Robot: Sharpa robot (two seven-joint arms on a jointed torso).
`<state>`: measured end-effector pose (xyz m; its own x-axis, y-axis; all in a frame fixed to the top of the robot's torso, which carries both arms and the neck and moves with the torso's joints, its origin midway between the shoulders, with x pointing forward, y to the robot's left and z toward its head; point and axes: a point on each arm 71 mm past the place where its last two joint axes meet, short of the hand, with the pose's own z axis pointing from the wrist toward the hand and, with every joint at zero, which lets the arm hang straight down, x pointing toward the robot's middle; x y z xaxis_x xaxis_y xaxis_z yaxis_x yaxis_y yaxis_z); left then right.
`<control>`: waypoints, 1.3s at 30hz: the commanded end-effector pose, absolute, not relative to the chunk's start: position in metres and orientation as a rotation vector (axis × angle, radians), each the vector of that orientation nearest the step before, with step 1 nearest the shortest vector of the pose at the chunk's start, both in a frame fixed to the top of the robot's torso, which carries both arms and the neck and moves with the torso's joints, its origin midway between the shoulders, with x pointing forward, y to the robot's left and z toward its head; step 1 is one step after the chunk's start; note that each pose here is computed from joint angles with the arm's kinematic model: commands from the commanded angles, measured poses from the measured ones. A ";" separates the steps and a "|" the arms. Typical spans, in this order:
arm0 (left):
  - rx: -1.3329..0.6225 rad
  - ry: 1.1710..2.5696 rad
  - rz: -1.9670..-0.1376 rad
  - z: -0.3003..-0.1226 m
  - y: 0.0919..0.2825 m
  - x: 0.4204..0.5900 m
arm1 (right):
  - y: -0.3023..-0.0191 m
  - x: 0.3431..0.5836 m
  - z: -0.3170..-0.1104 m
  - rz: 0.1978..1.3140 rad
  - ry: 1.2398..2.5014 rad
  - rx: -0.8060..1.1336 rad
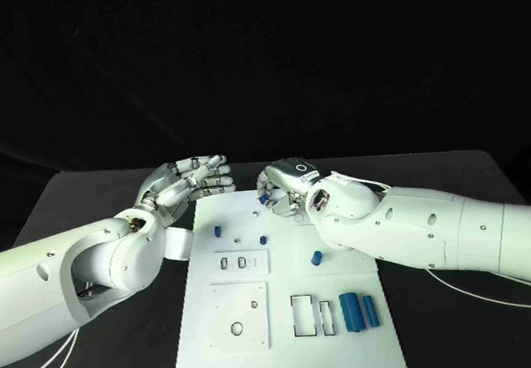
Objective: Assemble the parts on the task board
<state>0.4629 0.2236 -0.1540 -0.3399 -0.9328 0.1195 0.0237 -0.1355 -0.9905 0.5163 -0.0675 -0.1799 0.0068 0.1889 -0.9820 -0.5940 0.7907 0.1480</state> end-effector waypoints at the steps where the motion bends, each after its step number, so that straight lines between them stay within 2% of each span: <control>1: -1.081 1.357 -1.610 -0.152 0.221 0.462 | -0.066 0.516 -0.181 0.631 1.441 -0.335; 18: -1.080 1.363 -1.614 -0.150 0.221 0.463 | -0.058 0.518 -0.182 0.635 1.432 -0.329; 31: -1.079 1.369 -1.619 -0.149 0.220 0.464 | -0.055 0.520 -0.187 0.619 1.492 -0.359; 39: -1.080 1.374 -1.621 -0.150 0.220 0.464 | -0.056 0.521 -0.185 0.640 1.472 -0.343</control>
